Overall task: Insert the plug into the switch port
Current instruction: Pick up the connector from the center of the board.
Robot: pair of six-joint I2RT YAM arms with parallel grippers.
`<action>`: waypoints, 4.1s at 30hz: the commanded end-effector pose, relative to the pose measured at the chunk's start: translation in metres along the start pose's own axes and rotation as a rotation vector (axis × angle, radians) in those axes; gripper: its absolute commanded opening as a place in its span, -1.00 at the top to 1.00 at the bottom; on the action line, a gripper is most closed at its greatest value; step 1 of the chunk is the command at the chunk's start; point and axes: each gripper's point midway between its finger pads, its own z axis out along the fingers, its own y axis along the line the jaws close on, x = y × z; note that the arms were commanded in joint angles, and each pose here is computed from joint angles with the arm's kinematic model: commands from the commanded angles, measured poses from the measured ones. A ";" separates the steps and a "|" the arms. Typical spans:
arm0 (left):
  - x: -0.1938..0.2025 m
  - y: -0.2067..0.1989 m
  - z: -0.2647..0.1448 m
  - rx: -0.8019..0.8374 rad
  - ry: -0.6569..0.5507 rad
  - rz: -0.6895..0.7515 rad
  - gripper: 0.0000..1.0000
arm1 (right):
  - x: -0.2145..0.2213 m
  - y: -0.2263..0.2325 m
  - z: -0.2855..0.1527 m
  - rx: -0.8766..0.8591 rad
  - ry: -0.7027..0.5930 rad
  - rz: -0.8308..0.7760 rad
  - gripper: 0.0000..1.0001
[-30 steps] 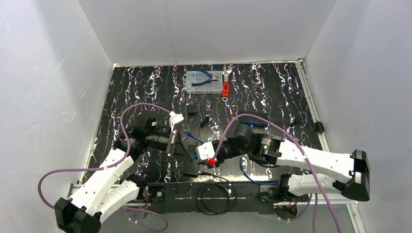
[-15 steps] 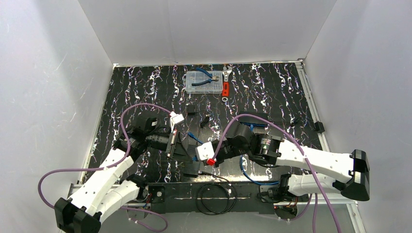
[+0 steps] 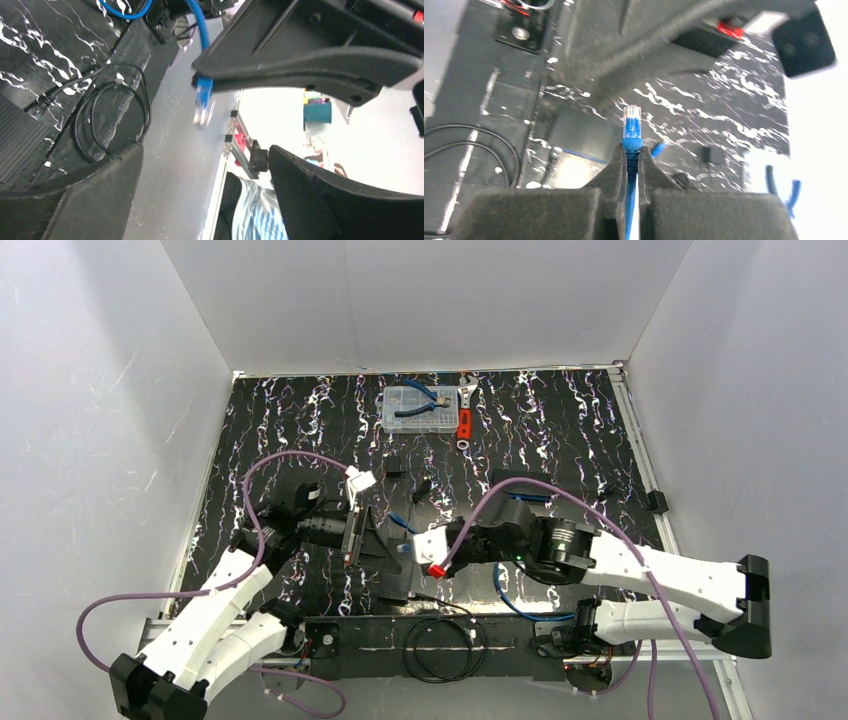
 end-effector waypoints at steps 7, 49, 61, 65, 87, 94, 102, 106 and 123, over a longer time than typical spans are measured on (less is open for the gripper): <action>-0.034 0.008 -0.019 -0.242 -0.225 0.133 -0.96 | -0.015 -0.112 -0.112 0.604 0.200 -0.192 0.97; -0.034 0.062 -0.014 -0.400 -0.228 -0.023 -0.96 | 0.040 -0.117 -0.080 0.627 0.227 0.067 0.97; -0.043 0.044 -0.045 -0.510 -0.364 0.082 -0.96 | -0.036 -0.106 0.009 0.265 -0.082 -0.052 0.97; -0.051 0.026 -0.075 -0.590 -0.504 0.173 -0.96 | -0.098 -0.184 -0.048 0.589 -0.123 -0.240 0.97; -0.045 0.036 -0.065 -0.562 -0.468 0.145 -0.96 | -0.031 -0.238 -0.193 1.048 0.282 -0.235 0.97; -0.049 0.052 -0.048 -0.526 -0.434 0.093 -0.96 | 0.013 -0.199 -0.236 1.072 0.474 -0.102 0.96; -0.054 0.085 -0.025 -0.508 -0.389 -0.026 -0.97 | 0.089 -0.113 -0.188 0.762 0.551 0.217 0.97; -0.060 0.100 -0.018 -0.522 -0.396 -0.074 -0.96 | 0.118 -0.070 -0.143 0.594 0.526 0.398 0.97; -0.071 0.141 0.008 -0.518 -0.361 -0.194 -0.96 | 0.150 0.058 -0.071 0.253 0.634 1.205 0.97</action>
